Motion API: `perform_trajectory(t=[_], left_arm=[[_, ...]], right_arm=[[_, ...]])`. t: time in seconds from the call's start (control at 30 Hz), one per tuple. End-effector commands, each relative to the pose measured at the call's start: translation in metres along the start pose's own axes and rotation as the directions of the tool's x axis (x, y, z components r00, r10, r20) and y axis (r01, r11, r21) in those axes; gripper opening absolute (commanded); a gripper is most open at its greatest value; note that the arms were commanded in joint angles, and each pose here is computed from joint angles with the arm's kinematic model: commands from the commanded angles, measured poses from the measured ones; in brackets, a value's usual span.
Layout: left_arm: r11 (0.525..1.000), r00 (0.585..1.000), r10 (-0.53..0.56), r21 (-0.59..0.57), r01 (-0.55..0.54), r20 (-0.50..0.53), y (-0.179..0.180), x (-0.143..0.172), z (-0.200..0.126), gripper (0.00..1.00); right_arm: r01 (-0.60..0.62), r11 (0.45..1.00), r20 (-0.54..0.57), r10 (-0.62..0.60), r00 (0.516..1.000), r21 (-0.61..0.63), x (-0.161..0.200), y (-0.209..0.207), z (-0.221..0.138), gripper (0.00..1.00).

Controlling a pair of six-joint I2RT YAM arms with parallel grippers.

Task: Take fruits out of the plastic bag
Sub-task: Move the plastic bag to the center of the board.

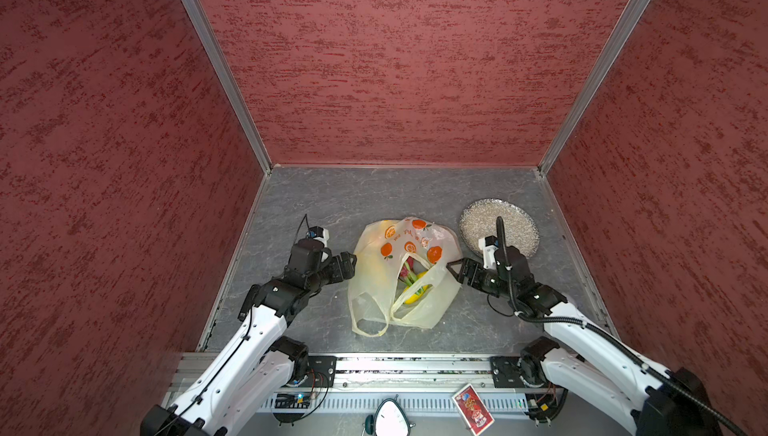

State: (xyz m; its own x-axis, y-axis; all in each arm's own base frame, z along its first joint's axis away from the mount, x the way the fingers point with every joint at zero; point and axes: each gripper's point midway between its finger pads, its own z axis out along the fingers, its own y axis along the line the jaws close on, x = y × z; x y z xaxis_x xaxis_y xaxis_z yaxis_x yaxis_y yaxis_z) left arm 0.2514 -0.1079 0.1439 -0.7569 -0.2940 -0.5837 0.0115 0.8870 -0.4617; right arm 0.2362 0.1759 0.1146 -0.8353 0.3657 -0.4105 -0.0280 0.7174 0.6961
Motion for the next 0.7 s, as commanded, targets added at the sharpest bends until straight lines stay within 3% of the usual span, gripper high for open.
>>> perform_trajectory(t=[0.0, 0.17, 0.33, 0.43, 0.53, 0.67], left_arm=[[0.988, 0.999, -0.015, 0.155, 0.021, -0.038, -0.031, -0.016, 0.002, 0.84], [0.989, 0.992, -0.012, 0.143, 0.030, -0.125, -0.036, -0.023, 0.026, 0.84], [0.993, 0.971, -0.026, 0.110, 0.053, -0.236, -0.038, -0.023, 0.054, 0.81], [0.994, 0.964, -0.032, 0.090, 0.058, -0.264, -0.037, -0.024, 0.064, 0.82], [0.995, 0.960, -0.039, 0.079, 0.063, -0.277, -0.036, -0.027, 0.071, 0.82], [0.994, 0.955, -0.037, 0.084, 0.065, -0.295, -0.040, -0.032, 0.080, 0.83]], right_arm=[[-0.007, 0.998, -0.016, 0.006, 1.000, -0.056, -0.004, 0.018, -0.001, 0.93], [-0.035, 0.996, -0.021, 0.033, 0.999, -0.079, -0.014, 0.033, 0.000, 0.93], [-0.016, 0.999, -0.032, 0.018, 0.999, 0.042, -0.030, 0.031, 0.006, 0.90], [0.063, 0.985, 0.000, -0.064, 0.998, 0.160, -0.054, 0.027, 0.006, 0.91], [0.185, 0.949, -0.036, -0.182, 0.983, 0.255, -0.080, 0.033, 0.013, 0.91], [0.270, 0.919, -0.096, -0.253, 0.963, 0.285, -0.105, 0.044, 0.032, 0.89]])
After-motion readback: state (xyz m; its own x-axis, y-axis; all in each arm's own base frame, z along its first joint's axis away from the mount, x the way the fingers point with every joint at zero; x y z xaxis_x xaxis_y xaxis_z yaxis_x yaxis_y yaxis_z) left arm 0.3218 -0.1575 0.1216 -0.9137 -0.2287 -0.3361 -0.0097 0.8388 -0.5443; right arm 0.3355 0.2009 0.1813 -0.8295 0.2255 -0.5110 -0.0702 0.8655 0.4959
